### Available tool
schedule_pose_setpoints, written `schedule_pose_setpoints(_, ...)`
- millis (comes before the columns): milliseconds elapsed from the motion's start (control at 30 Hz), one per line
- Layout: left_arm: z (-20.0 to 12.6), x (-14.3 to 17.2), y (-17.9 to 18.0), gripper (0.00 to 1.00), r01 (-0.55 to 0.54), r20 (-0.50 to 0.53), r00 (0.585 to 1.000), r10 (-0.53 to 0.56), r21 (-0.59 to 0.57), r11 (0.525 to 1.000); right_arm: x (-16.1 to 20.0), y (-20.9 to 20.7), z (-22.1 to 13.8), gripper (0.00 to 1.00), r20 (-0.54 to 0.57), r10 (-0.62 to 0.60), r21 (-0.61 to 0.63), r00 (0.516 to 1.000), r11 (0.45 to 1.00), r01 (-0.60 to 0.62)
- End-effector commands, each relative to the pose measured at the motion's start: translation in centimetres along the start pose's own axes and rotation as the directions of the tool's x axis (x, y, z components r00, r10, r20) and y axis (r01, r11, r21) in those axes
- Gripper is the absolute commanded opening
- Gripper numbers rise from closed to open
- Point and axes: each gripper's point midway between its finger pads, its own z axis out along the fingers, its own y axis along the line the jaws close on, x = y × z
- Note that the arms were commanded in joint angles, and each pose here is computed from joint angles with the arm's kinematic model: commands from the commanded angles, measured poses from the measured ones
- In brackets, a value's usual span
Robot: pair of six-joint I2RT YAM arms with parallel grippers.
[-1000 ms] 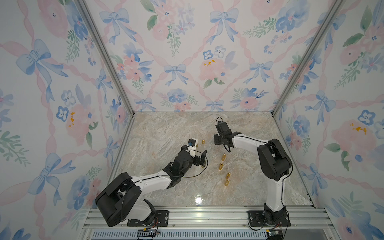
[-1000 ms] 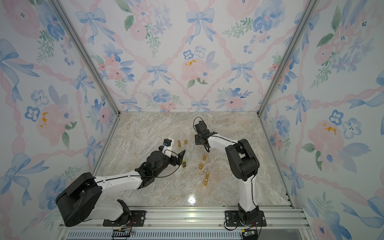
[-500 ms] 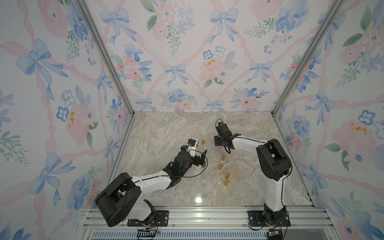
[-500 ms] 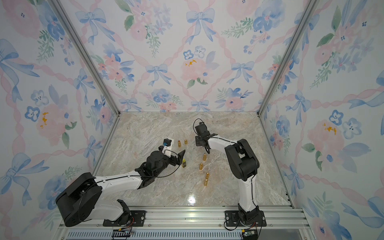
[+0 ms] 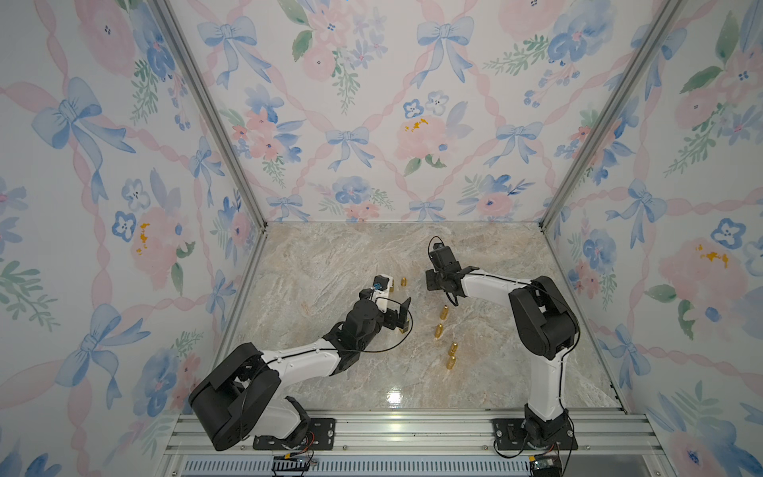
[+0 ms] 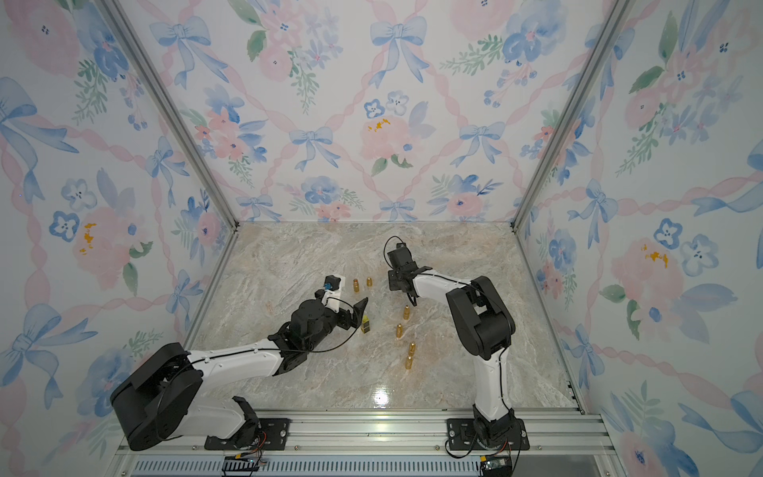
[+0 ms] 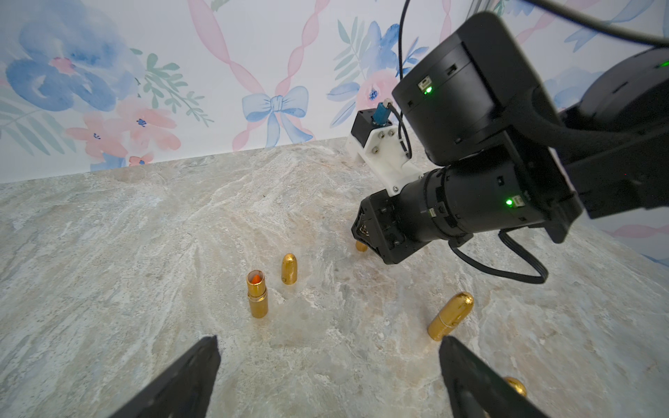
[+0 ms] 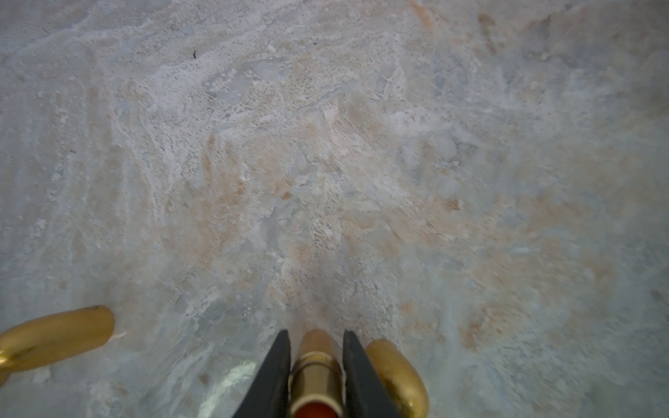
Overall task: Open the lipstick cap
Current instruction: Place the lipstick at the center of the board.
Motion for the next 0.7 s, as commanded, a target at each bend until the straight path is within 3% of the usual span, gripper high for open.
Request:
schedule_pose_setpoints(0, 0.2, -0.5, 0.3, 0.98, 0.009, 0.003, 1.000, -0.009, -0.012, 1.000, -0.3, 0.2, -0.3, 0.30, -0.007, -0.018, 0.010, 1.000, 1.000, 0.018)
schedule_pose_setpoints(367, -0.1, -0.4, -0.2, 0.98, -0.005, 0.002, 1.000, 0.005, 0.020, 1.000, -3.3, 0.6, -4.0, 0.42, 0.031, 0.008, -0.040, 0.999, 0.999, -0.007)
schedule_pose_setpoints(667, -1.0, 0.0, -1.6, 0.98, -0.030, -0.006, 1.000, 0.031, 0.113, 0.993, -2.0, -1.0, -9.5, 0.54, -0.073, 0.060, -0.020, 0.995, 0.998, -0.062)
